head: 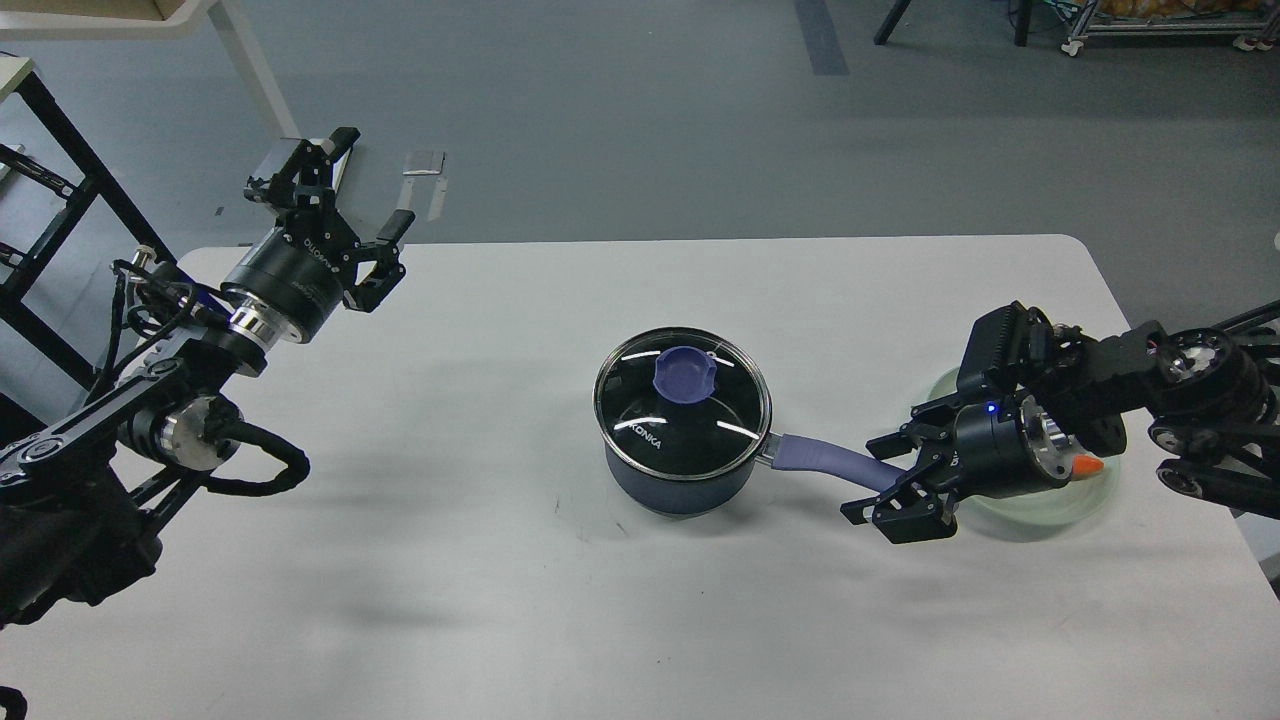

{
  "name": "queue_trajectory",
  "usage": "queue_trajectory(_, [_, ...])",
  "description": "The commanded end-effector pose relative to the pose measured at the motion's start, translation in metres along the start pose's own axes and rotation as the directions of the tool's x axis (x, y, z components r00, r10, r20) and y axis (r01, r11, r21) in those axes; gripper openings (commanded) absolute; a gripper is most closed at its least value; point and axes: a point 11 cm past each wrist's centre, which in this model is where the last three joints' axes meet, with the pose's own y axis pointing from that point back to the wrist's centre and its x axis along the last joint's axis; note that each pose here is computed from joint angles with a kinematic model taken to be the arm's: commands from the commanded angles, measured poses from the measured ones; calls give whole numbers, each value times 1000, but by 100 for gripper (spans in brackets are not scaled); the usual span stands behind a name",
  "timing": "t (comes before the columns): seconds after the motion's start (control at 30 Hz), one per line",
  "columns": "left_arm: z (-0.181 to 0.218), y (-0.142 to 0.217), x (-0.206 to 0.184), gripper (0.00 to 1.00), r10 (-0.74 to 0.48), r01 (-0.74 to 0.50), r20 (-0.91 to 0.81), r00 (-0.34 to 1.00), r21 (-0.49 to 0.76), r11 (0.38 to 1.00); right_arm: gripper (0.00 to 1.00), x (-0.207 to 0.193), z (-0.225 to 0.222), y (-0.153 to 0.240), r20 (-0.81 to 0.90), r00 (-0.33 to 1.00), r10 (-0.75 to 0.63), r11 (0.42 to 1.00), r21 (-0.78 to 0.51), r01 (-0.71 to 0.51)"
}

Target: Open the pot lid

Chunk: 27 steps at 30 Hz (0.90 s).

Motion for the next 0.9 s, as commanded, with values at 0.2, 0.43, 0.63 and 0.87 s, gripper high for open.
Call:
queue_trajectory(0.2, [0, 1, -1, 99, -3, 3, 1, 1000, 1, 1000, 58, -1, 0, 0, 3, 1000, 2, 1000, -1, -2])
queue_trajectory(0.43, [1, 0, -5, 99, -22, 22, 35, 999, 7, 1000, 42, 0, 1, -1, -4, 1000, 7, 1000, -1, -7])
queue_trajectory(0.63, [7, 0, -5, 99, -71, 67, 150, 986, 30, 997, 41, 1, 1, -1, -11, 1000, 17, 1000, -1, -17])
queue_trajectory(0.87, [35, -24, -61, 99, -350, 358, 469, 811, 75, 931, 35, 1, 1, -1, -12, 1000, 17, 1000, -3, -17])
